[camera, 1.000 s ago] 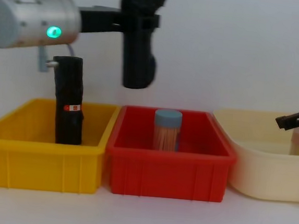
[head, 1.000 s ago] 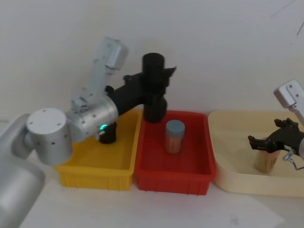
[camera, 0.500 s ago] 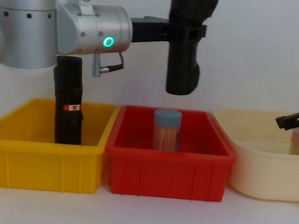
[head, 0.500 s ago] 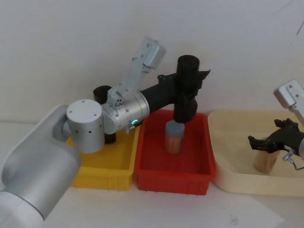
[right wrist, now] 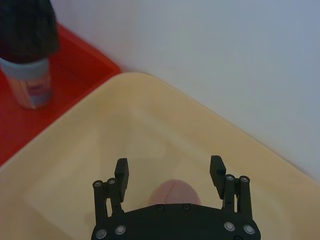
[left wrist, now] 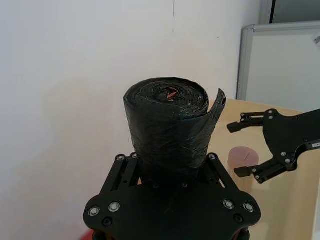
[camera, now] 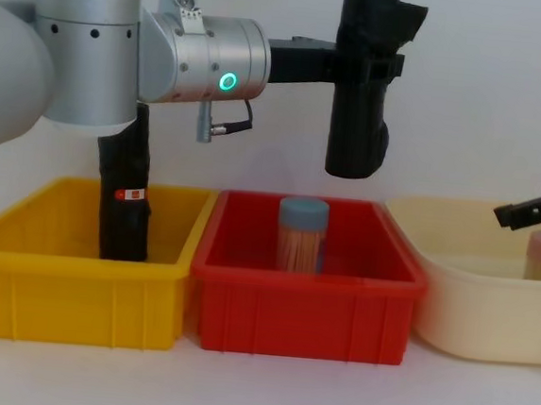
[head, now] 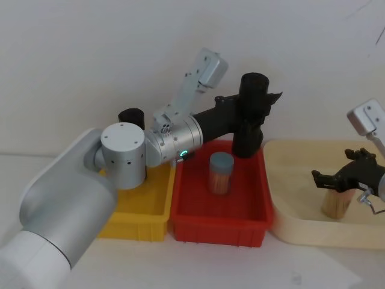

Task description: Pick up the garbage bag with the one hand and transfer it to the other hand.

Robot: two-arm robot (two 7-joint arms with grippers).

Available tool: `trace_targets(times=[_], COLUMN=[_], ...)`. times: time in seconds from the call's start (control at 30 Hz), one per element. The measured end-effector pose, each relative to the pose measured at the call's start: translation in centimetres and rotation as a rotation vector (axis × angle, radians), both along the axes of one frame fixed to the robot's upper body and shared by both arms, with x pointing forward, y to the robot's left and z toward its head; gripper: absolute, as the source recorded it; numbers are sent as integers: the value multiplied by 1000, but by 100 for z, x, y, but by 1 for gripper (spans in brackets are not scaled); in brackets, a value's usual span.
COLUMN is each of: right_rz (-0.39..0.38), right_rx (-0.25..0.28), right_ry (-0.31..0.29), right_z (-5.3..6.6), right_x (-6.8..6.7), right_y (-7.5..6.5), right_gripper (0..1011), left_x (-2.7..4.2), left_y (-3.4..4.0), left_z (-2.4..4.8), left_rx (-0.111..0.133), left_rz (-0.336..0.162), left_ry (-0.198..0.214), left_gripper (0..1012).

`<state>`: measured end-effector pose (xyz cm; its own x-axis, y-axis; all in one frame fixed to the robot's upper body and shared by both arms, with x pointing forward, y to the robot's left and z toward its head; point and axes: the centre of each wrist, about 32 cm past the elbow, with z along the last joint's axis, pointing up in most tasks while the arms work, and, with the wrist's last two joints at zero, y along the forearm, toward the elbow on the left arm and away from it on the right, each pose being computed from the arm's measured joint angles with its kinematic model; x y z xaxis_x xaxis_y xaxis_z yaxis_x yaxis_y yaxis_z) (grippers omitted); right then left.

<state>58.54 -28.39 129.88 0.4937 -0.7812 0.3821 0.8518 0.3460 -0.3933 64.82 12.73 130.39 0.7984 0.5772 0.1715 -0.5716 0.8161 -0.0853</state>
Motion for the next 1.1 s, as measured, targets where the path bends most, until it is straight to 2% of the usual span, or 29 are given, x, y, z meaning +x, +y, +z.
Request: trace_targets(times=[0.33, 0.6, 0.87, 1.1], right_rz=[84, 189, 270, 316], right_rx=[74, 146, 200, 245], right_ry=[-14, -5, 41, 71], right_z=[53, 81, 23, -43], right_x=[-28, -22, 97, 275], right_y=[-1, 46, 120, 176], right_gripper=[999, 999, 999, 999], left_x=[24, 34, 39, 42], left_y=[-40, -60, -69, -72], left_z=[2, 2, 3, 5], left_rx=[7, 10, 12, 12], left_rz=[-11, -16, -18, -19], left_ry=[0, 0, -1, -1], left_gripper=[393, 392, 393, 392])
